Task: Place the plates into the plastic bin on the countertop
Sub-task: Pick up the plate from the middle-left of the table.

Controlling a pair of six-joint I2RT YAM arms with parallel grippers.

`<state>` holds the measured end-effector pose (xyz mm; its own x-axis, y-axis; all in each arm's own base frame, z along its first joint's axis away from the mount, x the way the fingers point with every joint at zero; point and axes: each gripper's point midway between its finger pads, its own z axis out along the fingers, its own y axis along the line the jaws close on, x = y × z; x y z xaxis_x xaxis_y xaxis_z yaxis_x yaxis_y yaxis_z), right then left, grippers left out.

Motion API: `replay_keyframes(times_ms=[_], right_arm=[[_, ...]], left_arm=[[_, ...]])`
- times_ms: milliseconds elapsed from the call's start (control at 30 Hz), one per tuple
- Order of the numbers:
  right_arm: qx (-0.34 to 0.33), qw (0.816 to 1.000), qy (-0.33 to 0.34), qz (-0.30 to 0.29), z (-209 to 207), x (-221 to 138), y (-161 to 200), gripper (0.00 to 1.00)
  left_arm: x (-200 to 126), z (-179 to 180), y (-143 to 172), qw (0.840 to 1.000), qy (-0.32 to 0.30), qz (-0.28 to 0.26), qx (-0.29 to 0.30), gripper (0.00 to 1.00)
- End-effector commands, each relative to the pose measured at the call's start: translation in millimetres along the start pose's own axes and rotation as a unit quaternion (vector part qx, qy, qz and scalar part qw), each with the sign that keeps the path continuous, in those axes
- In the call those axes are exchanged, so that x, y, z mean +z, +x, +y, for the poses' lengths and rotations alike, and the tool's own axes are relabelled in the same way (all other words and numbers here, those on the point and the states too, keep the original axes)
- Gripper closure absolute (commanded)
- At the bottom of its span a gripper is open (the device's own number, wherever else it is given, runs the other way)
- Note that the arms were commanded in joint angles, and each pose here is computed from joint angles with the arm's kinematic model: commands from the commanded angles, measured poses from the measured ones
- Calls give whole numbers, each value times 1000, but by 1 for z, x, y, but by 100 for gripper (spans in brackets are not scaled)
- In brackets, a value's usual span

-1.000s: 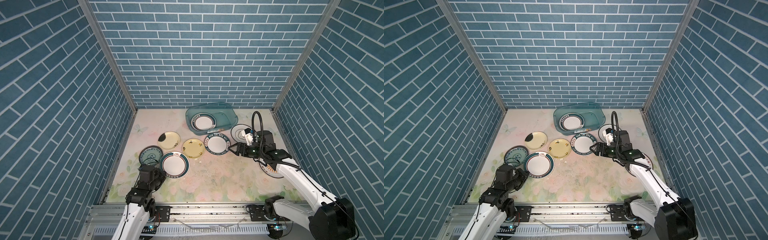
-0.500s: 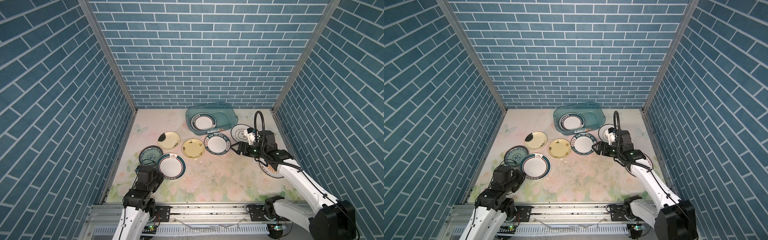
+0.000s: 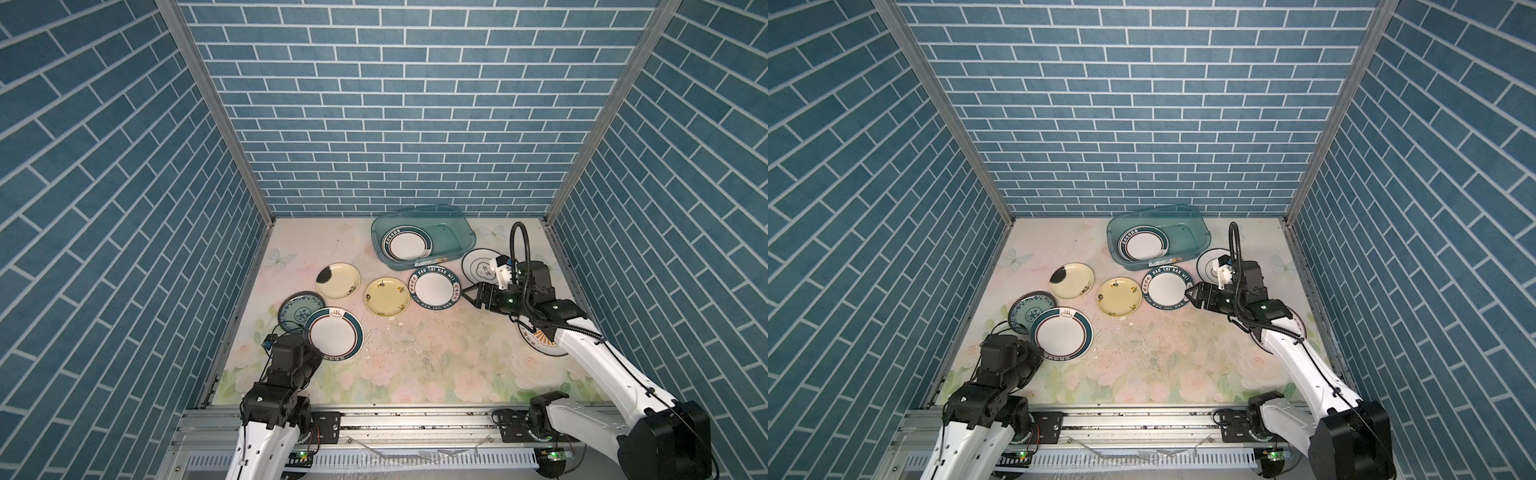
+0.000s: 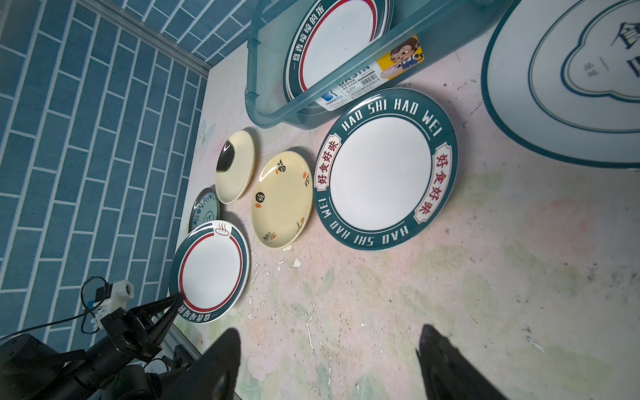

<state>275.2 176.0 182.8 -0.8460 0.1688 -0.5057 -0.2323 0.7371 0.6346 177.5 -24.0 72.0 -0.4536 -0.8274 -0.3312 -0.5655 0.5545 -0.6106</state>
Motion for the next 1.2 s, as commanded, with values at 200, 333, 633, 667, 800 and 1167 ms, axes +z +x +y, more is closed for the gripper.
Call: replay_keyframes(times_ms=[200, 333, 633, 667, 800, 1167], right_arm=[[10, 1000, -20, -8, 12, -8, -6, 19], [9, 1000, -26, -9, 14, -9, -6, 19], [21, 997, -72, 8, 25, -5, -3, 19], [22, 997, -71, 7, 25, -6, -3, 19], [24, 997, -70, 6, 22, -3, -3, 19], [31, 997, -67, 8, 18, -2, -3, 19]], left_arm=[[-26, -38, -22, 998, 50, -30, 25, 100], [-32, -48, -25, 997, 66, -33, 25, 100], [-32, -65, -26, 995, 91, -24, 26, 100], [-32, -67, -27, 995, 94, -25, 26, 100], [-26, -74, -28, 994, 107, -24, 15, 100], [-16, -108, -32, 987, 158, -8, 5, 100]])
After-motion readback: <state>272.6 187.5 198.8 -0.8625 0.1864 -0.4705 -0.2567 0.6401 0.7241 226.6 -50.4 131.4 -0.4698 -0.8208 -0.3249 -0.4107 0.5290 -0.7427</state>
